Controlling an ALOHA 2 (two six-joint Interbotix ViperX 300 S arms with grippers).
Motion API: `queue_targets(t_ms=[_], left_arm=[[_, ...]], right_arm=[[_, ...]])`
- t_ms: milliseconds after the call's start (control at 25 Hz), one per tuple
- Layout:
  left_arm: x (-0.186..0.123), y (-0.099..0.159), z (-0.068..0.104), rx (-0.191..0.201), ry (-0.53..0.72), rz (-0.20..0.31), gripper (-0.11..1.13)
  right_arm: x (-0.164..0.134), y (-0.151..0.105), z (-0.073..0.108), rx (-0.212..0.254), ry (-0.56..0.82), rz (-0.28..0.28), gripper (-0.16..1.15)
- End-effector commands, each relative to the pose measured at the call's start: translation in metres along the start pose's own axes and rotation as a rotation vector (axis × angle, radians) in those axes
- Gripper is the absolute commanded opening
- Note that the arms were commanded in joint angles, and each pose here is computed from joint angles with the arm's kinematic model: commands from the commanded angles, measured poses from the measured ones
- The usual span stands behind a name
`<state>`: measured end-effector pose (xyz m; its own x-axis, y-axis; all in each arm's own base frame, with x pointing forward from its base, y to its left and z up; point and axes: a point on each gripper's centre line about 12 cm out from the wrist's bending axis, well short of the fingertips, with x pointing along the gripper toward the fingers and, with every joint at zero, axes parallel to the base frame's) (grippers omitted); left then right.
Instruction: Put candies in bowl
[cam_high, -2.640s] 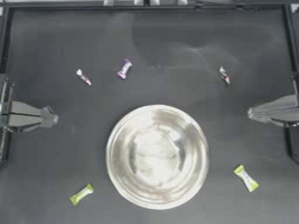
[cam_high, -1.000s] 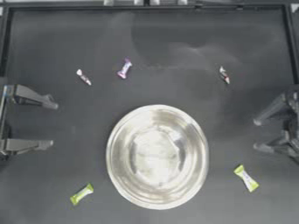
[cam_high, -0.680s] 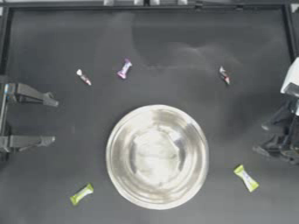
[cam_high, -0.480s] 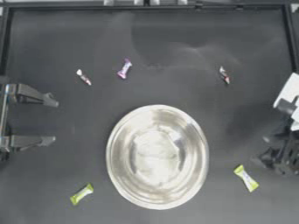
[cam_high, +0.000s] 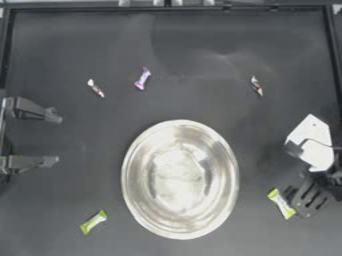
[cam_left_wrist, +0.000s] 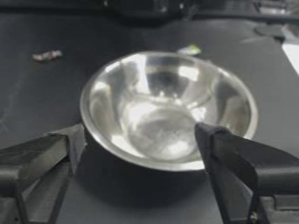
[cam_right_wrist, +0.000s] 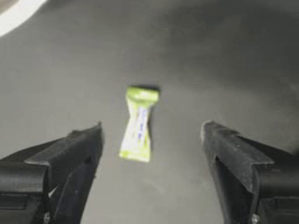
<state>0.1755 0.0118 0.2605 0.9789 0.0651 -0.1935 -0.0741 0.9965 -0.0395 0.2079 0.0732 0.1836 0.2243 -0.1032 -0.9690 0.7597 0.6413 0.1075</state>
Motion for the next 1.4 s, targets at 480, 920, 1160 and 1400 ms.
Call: queue_targets(t_ms=[480,920,1160,1400], left_arm=[[0.0,0.0,0.003,-0.004,0.001,0.003,1.03],[0.002,0.0,0.004,-0.025,0.001,0.0,1.03],[0.002,0.0,0.004,-0.025,0.001,0.001,1.03],[0.002,0.0,0.004,-0.025,0.003,0.001,1.03]], right_arm=[[0.04,0.016,-0.022,-0.015,0.047,-0.001,0.96],[0.056,0.022,-0.023,-0.052,0.045,-0.039,0.96],[0.068,0.024,-0.024,-0.071,0.047,-0.079,0.96],[0.073,0.024,-0.025,-0.074,0.05,-0.09,0.96]])
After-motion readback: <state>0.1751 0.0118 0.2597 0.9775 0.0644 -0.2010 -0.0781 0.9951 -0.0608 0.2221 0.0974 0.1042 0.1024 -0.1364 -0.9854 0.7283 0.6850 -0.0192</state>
